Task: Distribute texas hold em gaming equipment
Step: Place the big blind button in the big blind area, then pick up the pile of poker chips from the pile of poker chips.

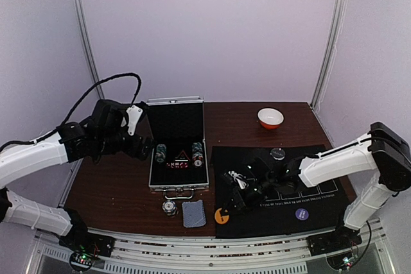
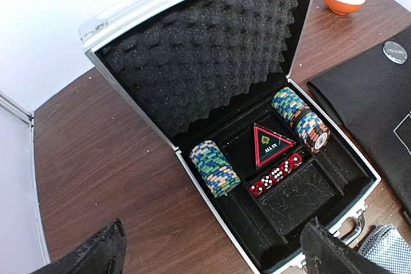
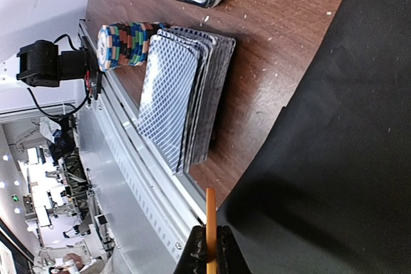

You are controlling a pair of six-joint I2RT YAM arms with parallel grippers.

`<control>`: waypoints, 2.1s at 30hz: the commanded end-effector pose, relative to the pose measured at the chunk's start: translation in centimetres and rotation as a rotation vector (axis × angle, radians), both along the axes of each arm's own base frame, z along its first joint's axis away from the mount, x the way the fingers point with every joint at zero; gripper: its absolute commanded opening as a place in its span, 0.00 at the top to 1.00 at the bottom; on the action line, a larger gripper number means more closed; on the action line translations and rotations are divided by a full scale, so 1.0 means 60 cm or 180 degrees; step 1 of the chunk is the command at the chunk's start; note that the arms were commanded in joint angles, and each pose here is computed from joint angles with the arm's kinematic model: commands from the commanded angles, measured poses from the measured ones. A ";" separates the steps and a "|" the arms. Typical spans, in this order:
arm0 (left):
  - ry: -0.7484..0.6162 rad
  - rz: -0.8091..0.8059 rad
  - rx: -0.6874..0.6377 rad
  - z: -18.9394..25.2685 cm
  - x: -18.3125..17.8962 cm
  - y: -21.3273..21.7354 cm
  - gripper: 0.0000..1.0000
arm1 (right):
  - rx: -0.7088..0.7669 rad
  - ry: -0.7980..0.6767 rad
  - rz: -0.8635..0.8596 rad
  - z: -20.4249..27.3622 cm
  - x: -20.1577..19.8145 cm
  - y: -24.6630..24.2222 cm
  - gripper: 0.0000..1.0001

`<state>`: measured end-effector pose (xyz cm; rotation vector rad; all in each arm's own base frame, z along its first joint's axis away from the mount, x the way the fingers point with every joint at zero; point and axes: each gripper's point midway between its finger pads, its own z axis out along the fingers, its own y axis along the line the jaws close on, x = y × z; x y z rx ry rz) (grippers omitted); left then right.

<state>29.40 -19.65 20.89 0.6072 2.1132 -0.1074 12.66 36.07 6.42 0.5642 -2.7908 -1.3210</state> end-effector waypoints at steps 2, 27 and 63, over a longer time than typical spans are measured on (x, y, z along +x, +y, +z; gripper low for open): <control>-0.0172 0.0027 -0.0066 0.017 0.007 0.005 0.02 | 0.0158 0.0079 0.0019 0.014 -0.020 0.007 1.00; -0.0159 -0.0016 -0.0077 0.016 0.002 0.004 0.02 | -0.0498 -0.0058 -0.0050 -0.057 0.004 -0.030 0.87; 0.0118 0.0664 -0.0190 -0.034 0.040 0.101 0.02 | -0.1232 -0.3011 0.0766 0.138 0.020 0.251 0.00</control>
